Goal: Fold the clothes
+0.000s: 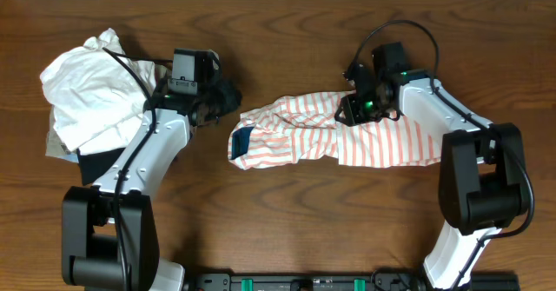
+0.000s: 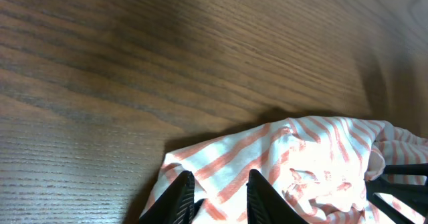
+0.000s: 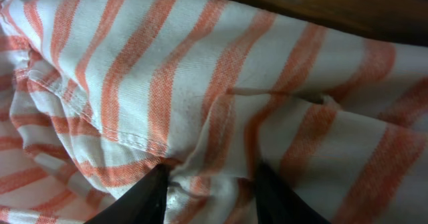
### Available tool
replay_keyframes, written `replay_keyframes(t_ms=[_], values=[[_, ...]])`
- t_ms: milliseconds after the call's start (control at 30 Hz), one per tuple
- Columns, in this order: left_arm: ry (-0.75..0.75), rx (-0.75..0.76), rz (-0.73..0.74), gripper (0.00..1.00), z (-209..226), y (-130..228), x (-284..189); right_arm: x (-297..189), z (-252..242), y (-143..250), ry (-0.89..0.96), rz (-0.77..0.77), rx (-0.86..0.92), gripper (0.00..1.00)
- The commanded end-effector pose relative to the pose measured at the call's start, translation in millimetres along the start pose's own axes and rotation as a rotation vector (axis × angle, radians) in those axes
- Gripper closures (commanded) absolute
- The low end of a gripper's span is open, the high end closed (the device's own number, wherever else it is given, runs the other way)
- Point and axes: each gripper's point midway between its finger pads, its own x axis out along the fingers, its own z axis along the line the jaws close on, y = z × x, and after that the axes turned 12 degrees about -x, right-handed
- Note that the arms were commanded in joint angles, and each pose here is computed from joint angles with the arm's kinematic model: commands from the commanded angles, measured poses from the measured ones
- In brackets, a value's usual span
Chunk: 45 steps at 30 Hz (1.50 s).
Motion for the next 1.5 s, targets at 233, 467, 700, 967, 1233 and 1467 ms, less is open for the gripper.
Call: replay_keyframes(t_ms=[233,467,700,967,1233,1467], values=[[-0.010,0.006,0.013,0.61,4,3,0,-100,9,-49,0.065,-0.239,-0.052,0.51],[-0.031,-0.004,0.038,0.40,9,9,1,-150,-6,-38,0.154,-0.284,0.000,0.48],[-0.079,-0.085,0.151,0.30,29,34,19,-118,-22,-5,0.164,-0.118,0.078,0.48],[-0.144,-0.153,0.254,0.25,52,57,42,-98,-28,5,0.141,-0.056,0.106,0.49],[-0.215,-0.199,0.359,0.24,72,83,46,-98,-28,4,0.143,-0.059,0.104,0.48],[-0.250,-0.245,0.460,0.25,77,106,34,-98,-30,4,0.153,-0.058,0.103,0.48]])
